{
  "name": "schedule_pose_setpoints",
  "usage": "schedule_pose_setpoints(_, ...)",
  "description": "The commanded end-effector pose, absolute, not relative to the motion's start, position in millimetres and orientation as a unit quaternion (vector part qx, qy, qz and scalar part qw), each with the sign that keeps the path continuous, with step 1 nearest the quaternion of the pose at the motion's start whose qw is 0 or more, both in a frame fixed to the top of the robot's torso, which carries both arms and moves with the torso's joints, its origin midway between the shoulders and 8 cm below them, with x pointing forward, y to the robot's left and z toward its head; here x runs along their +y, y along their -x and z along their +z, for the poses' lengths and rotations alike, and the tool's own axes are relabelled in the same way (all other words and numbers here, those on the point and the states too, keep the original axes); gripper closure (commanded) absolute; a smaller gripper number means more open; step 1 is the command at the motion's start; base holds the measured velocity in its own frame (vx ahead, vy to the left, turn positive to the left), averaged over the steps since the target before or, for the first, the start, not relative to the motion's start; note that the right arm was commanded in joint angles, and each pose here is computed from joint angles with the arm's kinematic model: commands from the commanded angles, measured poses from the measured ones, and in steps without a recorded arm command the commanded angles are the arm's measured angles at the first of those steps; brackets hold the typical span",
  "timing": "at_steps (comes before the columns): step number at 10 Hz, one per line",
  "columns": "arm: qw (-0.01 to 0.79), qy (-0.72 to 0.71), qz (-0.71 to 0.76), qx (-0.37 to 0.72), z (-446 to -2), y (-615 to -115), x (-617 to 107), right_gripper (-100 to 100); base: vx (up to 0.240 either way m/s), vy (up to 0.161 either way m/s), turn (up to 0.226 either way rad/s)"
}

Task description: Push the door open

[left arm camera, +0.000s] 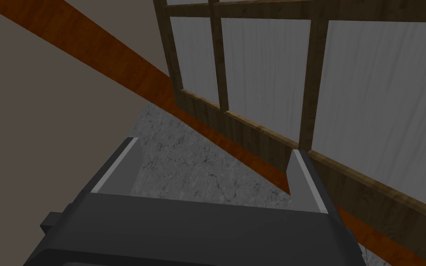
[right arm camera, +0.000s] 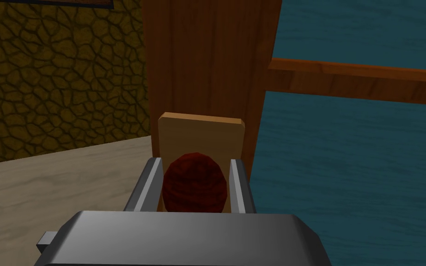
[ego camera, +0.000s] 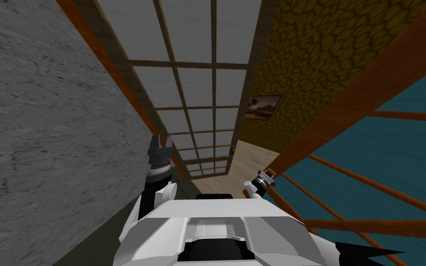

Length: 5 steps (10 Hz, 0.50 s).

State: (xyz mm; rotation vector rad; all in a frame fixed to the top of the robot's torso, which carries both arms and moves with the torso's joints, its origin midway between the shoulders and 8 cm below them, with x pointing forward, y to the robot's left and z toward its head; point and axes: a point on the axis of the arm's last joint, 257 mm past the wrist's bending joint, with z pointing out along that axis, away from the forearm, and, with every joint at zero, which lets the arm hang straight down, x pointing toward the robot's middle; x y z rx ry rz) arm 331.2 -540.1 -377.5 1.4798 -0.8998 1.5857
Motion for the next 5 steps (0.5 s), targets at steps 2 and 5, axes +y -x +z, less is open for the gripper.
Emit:
schedule_pose_setpoints(2,0.402,-0.568,0.623,-0.356,-368.9,-319.9,-552.4,100,0.018,-0.036,0.016)
schedule_pose_setpoints(5,0.423,-0.552,0.612,-0.377,-366.6,-304.1,-563.8,100,0.052,-0.090,0.096)
